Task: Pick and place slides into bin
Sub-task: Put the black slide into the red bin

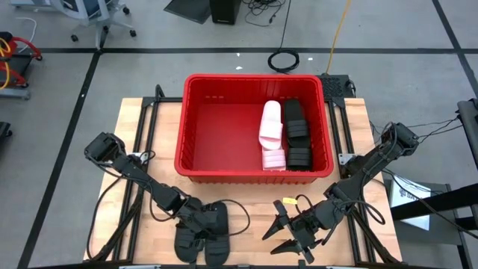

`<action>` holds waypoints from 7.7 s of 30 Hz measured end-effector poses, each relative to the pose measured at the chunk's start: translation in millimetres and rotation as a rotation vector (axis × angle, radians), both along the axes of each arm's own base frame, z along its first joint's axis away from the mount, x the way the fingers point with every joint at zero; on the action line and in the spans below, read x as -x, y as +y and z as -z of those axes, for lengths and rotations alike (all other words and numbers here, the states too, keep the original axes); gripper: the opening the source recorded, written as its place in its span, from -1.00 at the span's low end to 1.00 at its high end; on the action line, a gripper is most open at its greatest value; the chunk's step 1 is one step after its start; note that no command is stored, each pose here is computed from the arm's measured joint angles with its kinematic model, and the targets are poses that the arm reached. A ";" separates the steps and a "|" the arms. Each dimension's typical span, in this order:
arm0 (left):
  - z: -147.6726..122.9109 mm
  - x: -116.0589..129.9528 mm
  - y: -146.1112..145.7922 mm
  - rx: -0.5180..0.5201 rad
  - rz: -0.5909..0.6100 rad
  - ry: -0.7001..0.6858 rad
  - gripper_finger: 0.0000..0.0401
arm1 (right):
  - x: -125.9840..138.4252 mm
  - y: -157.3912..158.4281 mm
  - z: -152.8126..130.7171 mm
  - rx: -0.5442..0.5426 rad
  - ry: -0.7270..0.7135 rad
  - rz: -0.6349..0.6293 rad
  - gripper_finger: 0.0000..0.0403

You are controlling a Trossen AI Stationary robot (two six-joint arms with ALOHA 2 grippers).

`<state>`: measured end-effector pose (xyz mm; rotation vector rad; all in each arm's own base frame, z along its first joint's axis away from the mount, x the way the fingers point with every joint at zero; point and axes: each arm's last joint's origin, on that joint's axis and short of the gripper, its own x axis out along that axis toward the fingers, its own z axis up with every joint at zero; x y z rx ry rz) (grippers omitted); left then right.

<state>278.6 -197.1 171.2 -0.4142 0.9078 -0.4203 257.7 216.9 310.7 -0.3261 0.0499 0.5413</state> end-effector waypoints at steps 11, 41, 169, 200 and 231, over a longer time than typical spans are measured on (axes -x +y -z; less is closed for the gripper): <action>-11.6 -11.8 2.8 0.083 0.063 -0.127 -0.99 | 0.0 0.0 0.0 0.000 0.000 0.000 0.00; -142.6 38.9 44.1 0.075 0.133 -0.657 -0.98 | -0.3 0.4 -2.8 -0.010 -0.028 -0.001 0.00; -18.5 -104.8 356.4 -0.015 -0.033 -0.079 -0.07 | 45.6 -263.1 -19.8 0.004 0.171 0.646 0.00; -184.2 -31.9 327.4 -0.569 -0.210 -0.389 0.19 | 35.6 -265.2 -15.5 -0.044 0.179 0.658 0.00; -217.1 17.3 132.1 -0.564 -0.076 -0.296 0.19 | 17.6 -160.6 -14.0 -0.170 0.172 0.254 0.00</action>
